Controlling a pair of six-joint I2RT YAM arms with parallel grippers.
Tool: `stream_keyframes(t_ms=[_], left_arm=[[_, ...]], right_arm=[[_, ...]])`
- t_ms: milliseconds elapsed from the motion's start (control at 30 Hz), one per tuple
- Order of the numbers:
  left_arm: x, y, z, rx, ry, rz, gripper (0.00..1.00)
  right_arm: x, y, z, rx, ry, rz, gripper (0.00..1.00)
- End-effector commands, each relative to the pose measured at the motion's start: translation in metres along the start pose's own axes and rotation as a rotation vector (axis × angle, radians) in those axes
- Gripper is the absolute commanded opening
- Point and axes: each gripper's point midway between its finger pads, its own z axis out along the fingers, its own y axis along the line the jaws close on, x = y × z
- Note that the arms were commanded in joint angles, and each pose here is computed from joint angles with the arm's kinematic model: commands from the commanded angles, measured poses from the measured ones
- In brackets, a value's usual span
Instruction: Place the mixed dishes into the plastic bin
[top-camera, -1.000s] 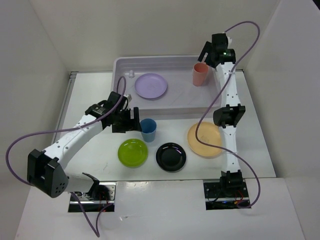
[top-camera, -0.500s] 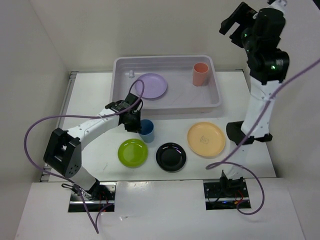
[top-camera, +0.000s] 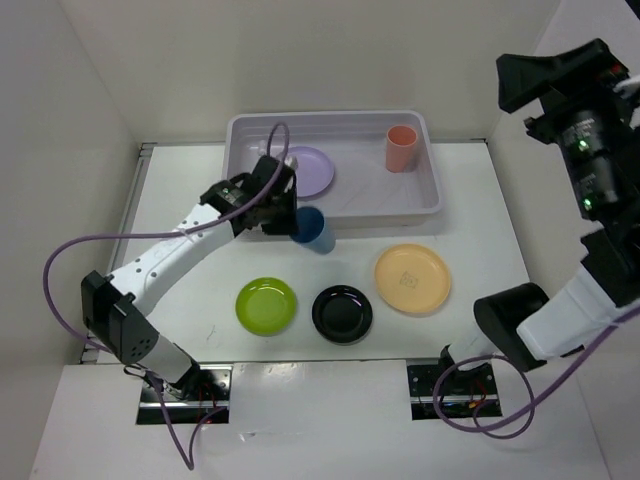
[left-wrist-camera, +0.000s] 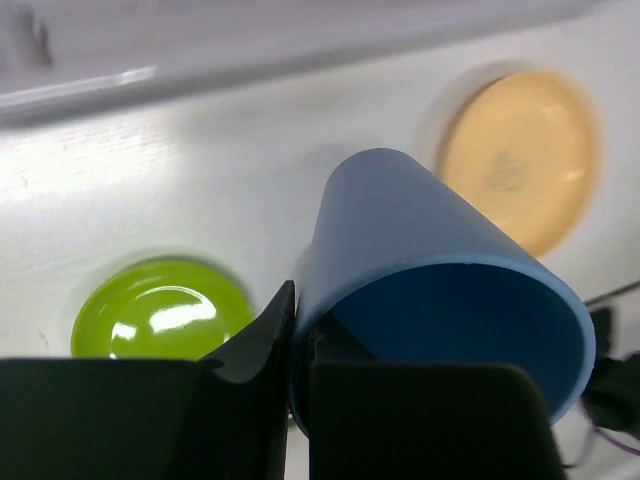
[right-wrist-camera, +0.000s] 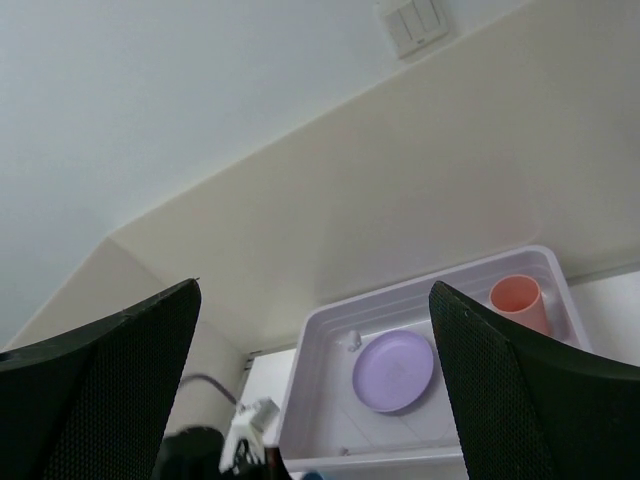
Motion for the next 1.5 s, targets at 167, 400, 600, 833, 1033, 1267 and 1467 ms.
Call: stream_keyframes(t_ms=[167, 400, 600, 833, 1033, 1267, 1467], left_arm=[[-0.121, -0.067, -0.039, 0.071, -0.198, 0.112, 0.0], [-0.216, -0.074, 0.01, 0.176, -0.323, 0.026, 0.0], [-0.256, -0.042, 0.064, 0.2, -0.361, -0.119, 0.0], [-0.261, -0.039, 0.114, 0.3, -0.326, -0.198, 0.0], [-0.221, -0.034, 0.147, 0.243, -0.185, -0.148, 0.0], [-0.175, -0.014, 0.182, 0.103, -0.06, -0.092, 0.0], [-0.15, -0.005, 0.2, 0.023, 0.0, -0.066, 0.0]], right_arm=[[-0.026, -0.005, -0.079, -0.032, -0.022, -0.006, 1.0], [0.02, -0.005, -0.108, -0.152, 0.102, 0.001, 1.0], [0.08, -0.02, -0.114, -0.198, 0.203, 0.038, 1.0], [0.111, -0.032, -0.105, -0.18, 0.258, 0.032, 1.0], [0.129, -0.039, -0.093, -0.166, 0.284, 0.019, 1.0], [0.143, -0.042, -0.087, -0.159, 0.312, 0.026, 1.0], [0.146, -0.044, -0.091, -0.157, 0.314, 0.035, 1.0]])
